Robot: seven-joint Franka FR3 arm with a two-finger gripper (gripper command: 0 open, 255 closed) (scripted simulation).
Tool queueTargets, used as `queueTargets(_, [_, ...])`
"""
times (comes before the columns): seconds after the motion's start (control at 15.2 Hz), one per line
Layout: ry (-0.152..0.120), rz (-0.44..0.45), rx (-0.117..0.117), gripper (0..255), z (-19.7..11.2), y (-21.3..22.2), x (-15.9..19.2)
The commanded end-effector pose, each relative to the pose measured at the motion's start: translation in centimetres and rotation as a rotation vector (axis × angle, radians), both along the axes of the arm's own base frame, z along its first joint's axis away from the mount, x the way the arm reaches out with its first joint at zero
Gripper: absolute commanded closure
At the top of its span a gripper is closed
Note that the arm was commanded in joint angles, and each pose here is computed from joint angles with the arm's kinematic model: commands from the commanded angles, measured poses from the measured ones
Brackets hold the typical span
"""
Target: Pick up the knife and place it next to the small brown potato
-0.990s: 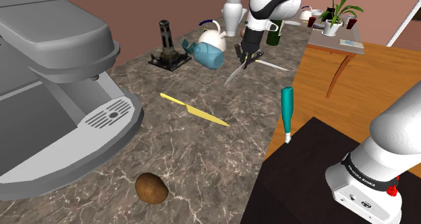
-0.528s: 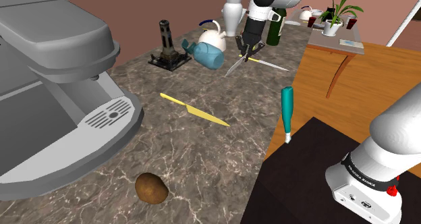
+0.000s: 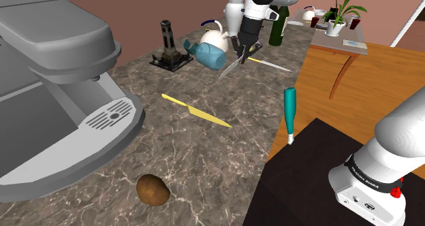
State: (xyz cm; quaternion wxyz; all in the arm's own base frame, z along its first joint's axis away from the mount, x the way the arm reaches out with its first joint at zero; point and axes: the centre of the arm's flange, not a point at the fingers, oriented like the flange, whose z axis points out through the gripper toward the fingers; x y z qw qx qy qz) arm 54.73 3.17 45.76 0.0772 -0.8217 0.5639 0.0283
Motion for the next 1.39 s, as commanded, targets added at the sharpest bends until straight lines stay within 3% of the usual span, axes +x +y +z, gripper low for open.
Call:
queueTargets(0.0, [0.0,-0.002,0.0,255,0.1,2.4,-0.6])
queueTargets(1.32, [0.0,-0.002,0.0,255,0.1,28.1,-6.5])
